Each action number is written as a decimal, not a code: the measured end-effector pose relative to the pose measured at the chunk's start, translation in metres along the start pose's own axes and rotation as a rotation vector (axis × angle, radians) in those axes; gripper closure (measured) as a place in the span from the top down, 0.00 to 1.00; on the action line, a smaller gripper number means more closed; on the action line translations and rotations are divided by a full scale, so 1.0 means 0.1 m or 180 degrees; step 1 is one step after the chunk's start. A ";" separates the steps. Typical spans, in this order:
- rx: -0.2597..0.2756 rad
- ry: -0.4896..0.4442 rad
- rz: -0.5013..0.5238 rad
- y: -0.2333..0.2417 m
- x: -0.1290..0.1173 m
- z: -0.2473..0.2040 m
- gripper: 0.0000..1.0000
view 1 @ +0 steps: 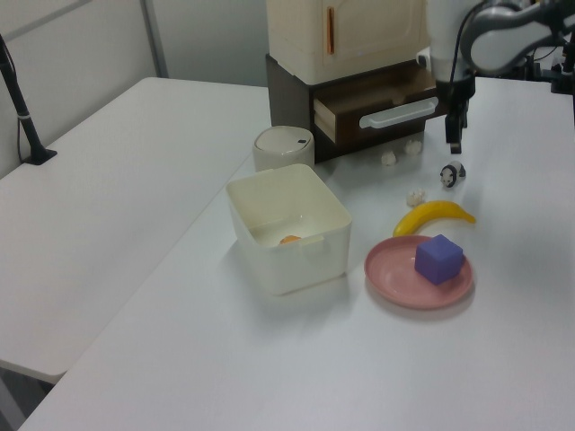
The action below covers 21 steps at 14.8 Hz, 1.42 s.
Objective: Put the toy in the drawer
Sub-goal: 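Move the gripper over the panda toy and lower it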
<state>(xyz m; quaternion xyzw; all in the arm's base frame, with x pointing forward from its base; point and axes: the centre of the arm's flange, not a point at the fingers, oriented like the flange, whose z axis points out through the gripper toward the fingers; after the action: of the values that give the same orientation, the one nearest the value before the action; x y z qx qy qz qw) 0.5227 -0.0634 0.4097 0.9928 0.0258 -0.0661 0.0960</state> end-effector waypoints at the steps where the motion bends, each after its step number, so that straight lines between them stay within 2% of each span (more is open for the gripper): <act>1: -0.0049 0.0033 0.0060 -0.04 0.02 0.12 1.00; 5: -0.0236 0.0098 0.0345 -0.15 0.14 0.52 1.00; 8: -0.0388 0.0096 0.0448 -0.12 0.17 0.61 1.00; 12: -0.0386 0.0073 0.0564 0.08 0.18 0.78 1.00; 17: -0.0407 -0.0062 0.0500 0.08 0.25 1.20 1.00; 21: -0.0416 -0.0057 0.0494 0.08 0.26 1.20 0.96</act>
<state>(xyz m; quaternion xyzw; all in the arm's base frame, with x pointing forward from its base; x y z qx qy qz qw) 0.5342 -0.0934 0.2914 0.9828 -0.0478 -0.0655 0.1656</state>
